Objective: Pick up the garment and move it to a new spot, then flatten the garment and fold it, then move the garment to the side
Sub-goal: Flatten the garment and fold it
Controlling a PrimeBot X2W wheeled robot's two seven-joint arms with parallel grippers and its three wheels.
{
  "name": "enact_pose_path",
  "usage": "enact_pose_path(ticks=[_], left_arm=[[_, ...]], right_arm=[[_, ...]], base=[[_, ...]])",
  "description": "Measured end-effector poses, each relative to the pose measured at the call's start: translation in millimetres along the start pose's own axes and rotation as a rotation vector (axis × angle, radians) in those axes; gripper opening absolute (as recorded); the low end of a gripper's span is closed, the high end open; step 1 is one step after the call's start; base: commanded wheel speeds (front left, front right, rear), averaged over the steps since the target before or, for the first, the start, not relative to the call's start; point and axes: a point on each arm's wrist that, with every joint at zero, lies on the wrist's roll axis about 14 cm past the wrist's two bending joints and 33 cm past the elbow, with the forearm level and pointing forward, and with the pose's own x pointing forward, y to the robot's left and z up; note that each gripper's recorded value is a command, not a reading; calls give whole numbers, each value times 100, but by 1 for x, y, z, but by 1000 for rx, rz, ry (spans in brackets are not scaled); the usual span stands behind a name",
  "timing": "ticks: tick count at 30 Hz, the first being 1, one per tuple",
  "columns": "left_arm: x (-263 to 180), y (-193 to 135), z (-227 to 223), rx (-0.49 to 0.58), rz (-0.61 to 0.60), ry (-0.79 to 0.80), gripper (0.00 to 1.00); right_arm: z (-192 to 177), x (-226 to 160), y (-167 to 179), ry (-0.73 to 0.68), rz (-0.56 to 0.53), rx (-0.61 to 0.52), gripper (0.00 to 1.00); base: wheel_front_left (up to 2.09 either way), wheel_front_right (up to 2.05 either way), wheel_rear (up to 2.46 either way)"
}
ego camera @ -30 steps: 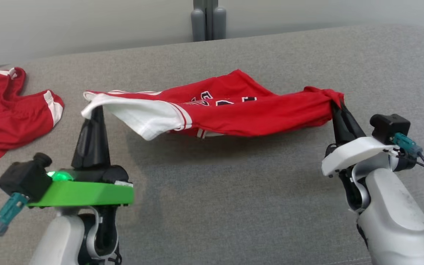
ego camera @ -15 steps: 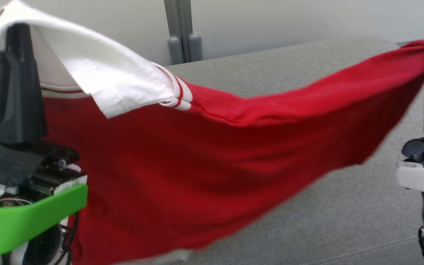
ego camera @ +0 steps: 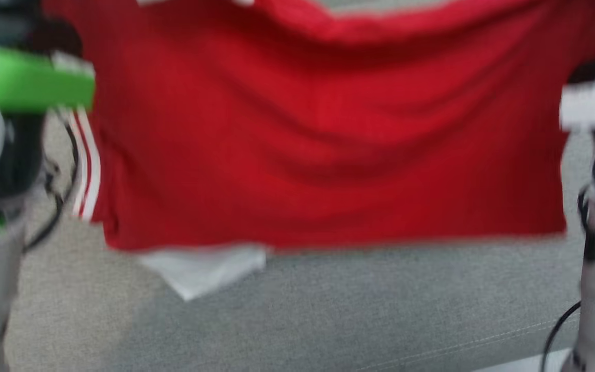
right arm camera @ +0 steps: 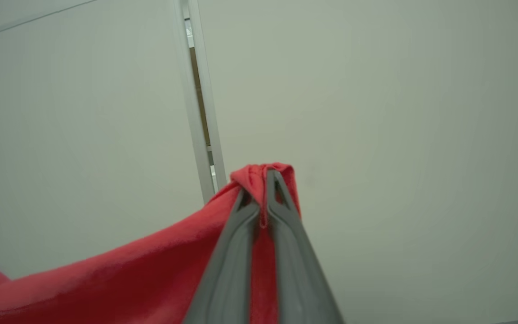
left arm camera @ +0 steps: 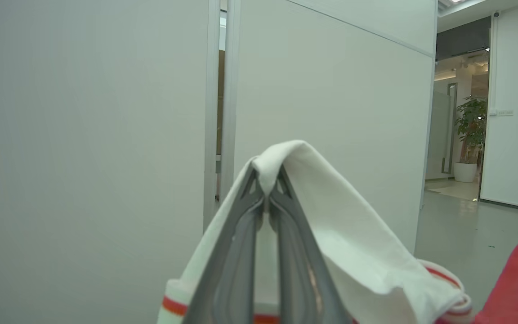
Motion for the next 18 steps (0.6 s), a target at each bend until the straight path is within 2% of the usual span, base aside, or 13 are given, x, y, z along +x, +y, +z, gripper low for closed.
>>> enact_pose_path(ticks=[2,6,11,14,18], left_arm=[[27,15,-13,-6,15,41,0],[81,55,-1,87,79,-44,0],[119,87,-7,128,134,-145,0],[125,102,-45,79,156,-134,0],[100,127,-148,3,206,25,0]], right_arm=[[-4,36,-1,-19,10,-26,0],[-14,104,-4,-76,-2,-66,0],[-52,153,-17,-76,-47,-114,0],[-103,163,-21,-4,-57,-129,0],[-212,140,-24,201,-58,-88,0]], base=[[0,0,0],[0,0,0],[0,0,0],[0,0,0],[0,0,0]])
